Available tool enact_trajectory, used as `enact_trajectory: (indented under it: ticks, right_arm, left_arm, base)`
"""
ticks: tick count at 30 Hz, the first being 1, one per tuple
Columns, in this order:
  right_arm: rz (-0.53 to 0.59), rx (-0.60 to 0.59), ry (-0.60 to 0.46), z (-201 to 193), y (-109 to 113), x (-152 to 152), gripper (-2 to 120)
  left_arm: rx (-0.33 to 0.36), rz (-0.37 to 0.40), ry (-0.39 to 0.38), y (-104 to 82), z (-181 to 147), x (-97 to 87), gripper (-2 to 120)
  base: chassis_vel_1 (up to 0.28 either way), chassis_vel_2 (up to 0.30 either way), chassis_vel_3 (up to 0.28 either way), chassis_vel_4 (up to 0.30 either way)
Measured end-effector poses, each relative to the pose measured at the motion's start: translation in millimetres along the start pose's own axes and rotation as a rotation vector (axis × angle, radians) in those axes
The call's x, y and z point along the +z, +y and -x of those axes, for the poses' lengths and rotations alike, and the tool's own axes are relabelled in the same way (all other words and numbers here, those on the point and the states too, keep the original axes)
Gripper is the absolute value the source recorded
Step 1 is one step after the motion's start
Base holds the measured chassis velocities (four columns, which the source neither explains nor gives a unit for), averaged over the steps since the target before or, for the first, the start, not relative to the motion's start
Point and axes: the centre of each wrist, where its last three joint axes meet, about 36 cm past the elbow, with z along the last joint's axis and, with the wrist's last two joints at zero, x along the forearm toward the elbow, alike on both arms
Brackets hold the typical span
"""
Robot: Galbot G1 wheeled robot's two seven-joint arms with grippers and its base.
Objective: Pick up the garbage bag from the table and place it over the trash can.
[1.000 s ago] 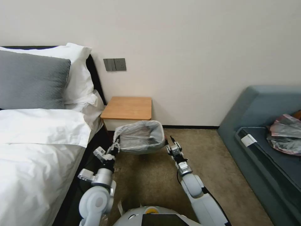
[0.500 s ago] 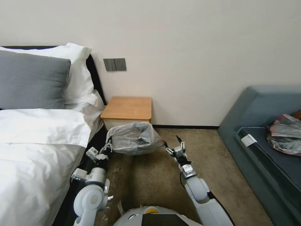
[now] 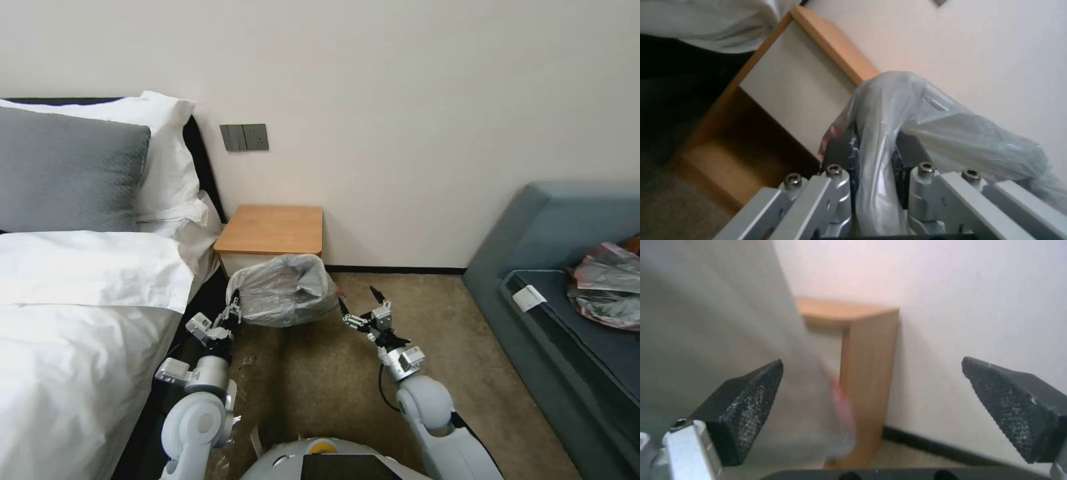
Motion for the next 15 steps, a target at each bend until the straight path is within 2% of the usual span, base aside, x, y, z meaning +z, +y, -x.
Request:
enact_trajectory:
  ticks: [2,5,6,9,10,13,14,15]
  right_arm:
    - [-0.025,0.004,-0.025,-2,-1,-9,100]
    - [-0.093,0.014,-0.123,-5,-4,-41,100]
    - [-0.093,0.014,-0.123,-5,-4,-41,100]
    - [-0.143,-0.010,-0.233,-5,-6,-82,100]
    - [-0.143,-0.010,-0.233,-5,-6,-82,100]
    - [-0.206,-0.113,-0.284,-7,-6,-112,87]
    - [-0.223,-0.152,-0.281,-8,-6,-117,84]
    - [-0.223,-0.152,-0.281,-8,-6,-117,84]
  left_arm:
    - [-0.006,0.012,0.006,1.5,1,1.9,11]
    - [-0.008,0.073,0.042,3.1,3,10.8,11]
    - [-0.008,0.073,0.042,3.1,3,10.8,11]
    - [0.001,0.181,0.077,2.6,1,22.1,11]
    - [0.001,0.181,0.077,2.6,1,22.1,11]
    - [0.015,0.328,0.090,1.5,0,33.3,11]
    - [0.020,0.364,0.093,1.1,0,36.2,11]
    - [0.020,0.364,0.093,1.1,0,36.2,11]
  base:
    - [0.000,0.000,0.000,0.000]
    - [0.000,0.000,0.000,0.000]
    - [0.000,0.000,0.000,0.000]
    - [0.000,0.000,0.000,0.000]
    - [0.000,0.000,0.000,0.000]
    - [0.000,0.000,0.000,0.000]
    - [0.000,0.000,0.000,0.000]
    - [0.000,0.000,0.000,0.000]
